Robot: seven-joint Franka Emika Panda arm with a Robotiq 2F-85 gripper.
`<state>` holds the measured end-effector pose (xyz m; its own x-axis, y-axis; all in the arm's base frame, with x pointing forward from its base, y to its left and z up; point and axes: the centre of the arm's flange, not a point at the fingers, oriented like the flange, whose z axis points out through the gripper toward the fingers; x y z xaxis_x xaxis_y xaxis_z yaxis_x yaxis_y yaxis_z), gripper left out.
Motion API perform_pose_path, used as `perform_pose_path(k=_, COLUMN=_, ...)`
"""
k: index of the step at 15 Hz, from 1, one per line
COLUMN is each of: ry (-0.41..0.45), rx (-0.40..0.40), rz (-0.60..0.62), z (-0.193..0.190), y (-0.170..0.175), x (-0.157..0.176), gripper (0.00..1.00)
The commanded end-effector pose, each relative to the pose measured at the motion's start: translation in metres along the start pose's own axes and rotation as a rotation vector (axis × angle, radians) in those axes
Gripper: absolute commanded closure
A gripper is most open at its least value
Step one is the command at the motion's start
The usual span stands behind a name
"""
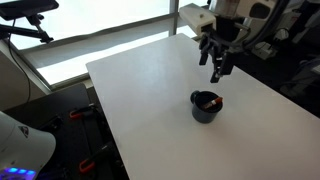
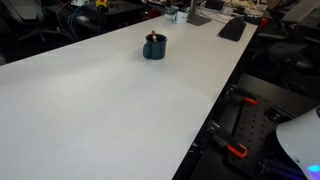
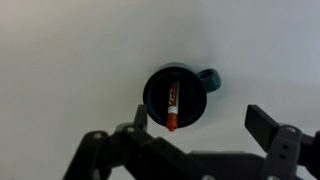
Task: Take the marker out of the cup
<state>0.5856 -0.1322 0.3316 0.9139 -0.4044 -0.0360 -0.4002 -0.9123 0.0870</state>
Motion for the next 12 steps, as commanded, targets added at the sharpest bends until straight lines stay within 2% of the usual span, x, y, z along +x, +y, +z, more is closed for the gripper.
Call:
perform_pose_path(k=1, ry=-0.003, rx=-0.001, rz=0.026, z=0.0, y=0.0, x=0.004, gripper=0.0)
perform_pose_path(k=2, ry=-0.016, rx=0.013, rz=0.025, z=0.0, y=0.0, x=0.005, gripper=0.0)
perform_pose_path(k=7, ry=-0.176, rx=0.203, rz=0.034, z=0.002, y=0.003, x=0.003, gripper=0.0)
perform_pose_path(k=12, ry=-0.069, rx=0.141, rz=0.094, z=-0.007, y=0.019, x=0.011, gripper=0.0)
